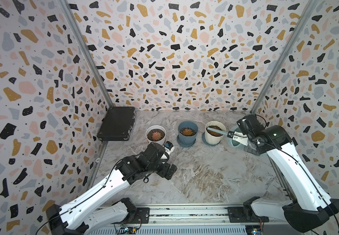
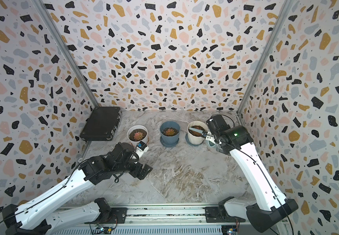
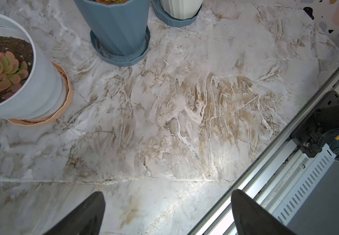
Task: Water the succulent around the soil edge
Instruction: Water the soil of the potted plant with water.
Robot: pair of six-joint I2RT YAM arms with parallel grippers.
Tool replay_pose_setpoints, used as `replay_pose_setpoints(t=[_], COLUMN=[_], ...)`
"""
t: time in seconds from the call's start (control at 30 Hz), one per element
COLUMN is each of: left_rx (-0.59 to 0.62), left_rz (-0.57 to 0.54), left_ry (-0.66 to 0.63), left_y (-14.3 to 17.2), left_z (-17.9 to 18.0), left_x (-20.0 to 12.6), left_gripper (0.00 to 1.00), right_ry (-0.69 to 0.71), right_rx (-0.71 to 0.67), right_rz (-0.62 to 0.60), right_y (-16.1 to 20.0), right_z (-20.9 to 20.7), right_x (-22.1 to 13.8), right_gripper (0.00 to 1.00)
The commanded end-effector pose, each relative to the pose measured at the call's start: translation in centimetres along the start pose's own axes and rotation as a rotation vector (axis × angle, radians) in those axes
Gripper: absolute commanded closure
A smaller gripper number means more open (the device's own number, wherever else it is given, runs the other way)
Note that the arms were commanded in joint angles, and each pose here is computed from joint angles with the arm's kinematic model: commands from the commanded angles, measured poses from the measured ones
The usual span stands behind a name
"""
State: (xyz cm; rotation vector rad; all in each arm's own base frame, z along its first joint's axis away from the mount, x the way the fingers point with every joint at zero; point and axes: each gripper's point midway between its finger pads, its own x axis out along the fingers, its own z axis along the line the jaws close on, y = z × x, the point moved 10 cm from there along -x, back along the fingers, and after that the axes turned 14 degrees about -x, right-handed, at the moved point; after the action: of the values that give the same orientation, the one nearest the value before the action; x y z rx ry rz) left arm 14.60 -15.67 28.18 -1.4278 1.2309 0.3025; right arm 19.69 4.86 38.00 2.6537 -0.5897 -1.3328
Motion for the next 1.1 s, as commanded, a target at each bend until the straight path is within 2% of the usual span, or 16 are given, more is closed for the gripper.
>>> replay_pose_setpoints(t=[0.0,1.07], left_rx=[0.021,0.026], left_rz=[-0.034,-0.029], left_ry=[0.007,-0.010], left_y=[-0.1,0.2], left_z=[-0.1,0.2], left_x=[-0.3,0.0], left_gripper=[0.01,0.00], right_ry=[0.039,0.024], right_rx=[0.040,0.064], right_rz=[0.012,0.010], right_y=[1.1,2.7], right_z=[0.3,1.9], right_x=[-1.0,-1.9], right_gripper=[1.00,1.00])
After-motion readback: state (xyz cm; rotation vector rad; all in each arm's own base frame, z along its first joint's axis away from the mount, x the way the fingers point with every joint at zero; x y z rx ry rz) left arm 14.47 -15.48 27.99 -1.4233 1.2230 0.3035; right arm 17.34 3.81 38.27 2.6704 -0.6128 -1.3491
